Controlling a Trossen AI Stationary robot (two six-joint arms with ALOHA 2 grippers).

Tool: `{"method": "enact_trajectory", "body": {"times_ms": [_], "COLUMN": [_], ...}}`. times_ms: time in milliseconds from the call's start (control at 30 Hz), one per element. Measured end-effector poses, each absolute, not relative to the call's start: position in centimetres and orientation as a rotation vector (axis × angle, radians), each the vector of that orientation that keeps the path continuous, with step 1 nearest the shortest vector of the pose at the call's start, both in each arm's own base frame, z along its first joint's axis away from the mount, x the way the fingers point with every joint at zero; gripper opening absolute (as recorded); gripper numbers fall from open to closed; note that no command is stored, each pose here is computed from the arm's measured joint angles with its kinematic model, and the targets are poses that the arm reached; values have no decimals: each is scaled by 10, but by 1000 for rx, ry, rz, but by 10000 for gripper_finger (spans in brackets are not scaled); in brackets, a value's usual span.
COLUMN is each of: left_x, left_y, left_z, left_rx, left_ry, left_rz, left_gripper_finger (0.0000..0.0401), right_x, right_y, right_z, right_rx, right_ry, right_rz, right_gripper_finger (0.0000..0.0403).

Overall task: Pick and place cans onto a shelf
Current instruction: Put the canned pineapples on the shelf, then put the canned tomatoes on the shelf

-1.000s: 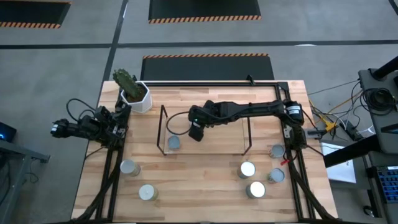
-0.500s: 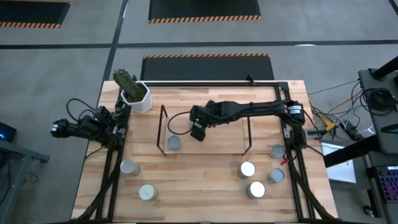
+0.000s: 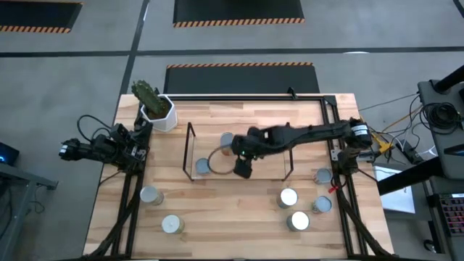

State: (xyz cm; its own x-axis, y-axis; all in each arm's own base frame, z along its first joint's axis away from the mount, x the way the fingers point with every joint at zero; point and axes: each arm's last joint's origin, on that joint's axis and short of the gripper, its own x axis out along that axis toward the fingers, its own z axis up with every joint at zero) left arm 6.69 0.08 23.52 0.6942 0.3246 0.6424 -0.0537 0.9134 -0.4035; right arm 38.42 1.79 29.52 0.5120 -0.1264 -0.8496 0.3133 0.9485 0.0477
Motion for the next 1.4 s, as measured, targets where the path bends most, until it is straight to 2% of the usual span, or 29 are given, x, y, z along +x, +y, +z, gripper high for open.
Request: {"method": "enact_trajectory", "body": {"times_ms": [233,367,600,967,1233,1400], "left_x": [67,67,67,67,67,68], "left_y": [1,1,1,1,-1,-4], "left_z": [235,235,235,235,237,253], "left_rx": [-372,-372,-373,-373,-359,-345], "left_ry": [-779,-779,-782,-782,-780,-734], "left_rz": [217,217,216,216,169,37], "left_gripper_finger": [0,0,0,0,0,0], "right_x": [392,397,398,400,371,340], "right_y": [16,7,-4,-1,41,74], "right_z": [248,238,238,247,278,290], "right_rx": [163,163,103,75,-36,-92], "right_ry": [888,800,747,698,650,597], "right_rz": [-248,-258,-374,-348,-304,-211], "right_gripper_finger": [82,18,13,12,12,12]}}
